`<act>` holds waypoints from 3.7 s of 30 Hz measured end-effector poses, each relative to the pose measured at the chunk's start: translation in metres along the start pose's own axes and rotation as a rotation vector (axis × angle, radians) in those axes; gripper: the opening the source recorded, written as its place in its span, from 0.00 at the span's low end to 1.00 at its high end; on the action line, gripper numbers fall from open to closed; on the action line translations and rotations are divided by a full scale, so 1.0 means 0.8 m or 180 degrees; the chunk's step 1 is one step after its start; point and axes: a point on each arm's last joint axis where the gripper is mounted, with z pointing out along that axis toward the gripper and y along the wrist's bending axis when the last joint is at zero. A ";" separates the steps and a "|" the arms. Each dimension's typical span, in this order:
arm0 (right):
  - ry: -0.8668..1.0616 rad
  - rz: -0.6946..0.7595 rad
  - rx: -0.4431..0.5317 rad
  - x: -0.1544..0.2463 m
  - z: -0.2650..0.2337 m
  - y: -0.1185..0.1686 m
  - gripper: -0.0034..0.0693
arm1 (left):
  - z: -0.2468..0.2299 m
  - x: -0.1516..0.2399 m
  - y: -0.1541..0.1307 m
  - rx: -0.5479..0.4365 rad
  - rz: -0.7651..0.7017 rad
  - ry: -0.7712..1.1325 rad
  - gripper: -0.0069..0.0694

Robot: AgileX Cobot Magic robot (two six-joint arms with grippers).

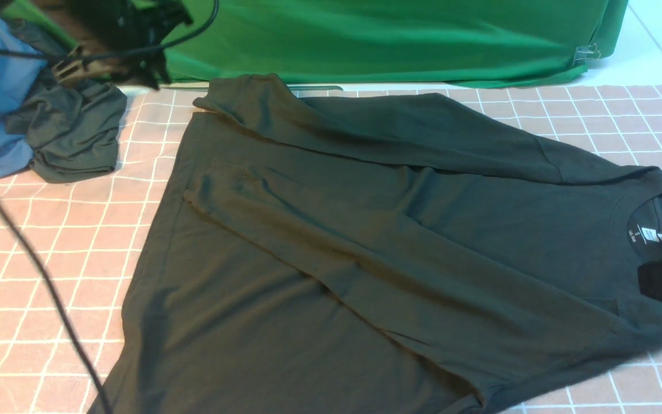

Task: Fold a long-sleeved shirt over a pink coffee tablecloth.
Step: 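Grab the top left corner of the dark shirt with the left gripper, then fold the left side of the dark shirt inward over its body with the left gripper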

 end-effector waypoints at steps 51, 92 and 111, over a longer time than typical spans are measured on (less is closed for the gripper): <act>-0.0083 0.0082 -0.0003 -0.003 0.000 0.000 0.37 | 0.038 -0.017 -0.032 0.0395 0.0259 0.0178 0.15; 0.0079 -0.0072 0.0000 0.003 0.000 0.000 0.37 | -0.093 0.147 -0.049 -0.0435 0.0912 0.1051 0.15; 0.0074 -0.0072 0.0000 0.003 0.000 0.000 0.37 | -0.058 0.194 -0.001 -0.1010 0.1004 0.1440 0.15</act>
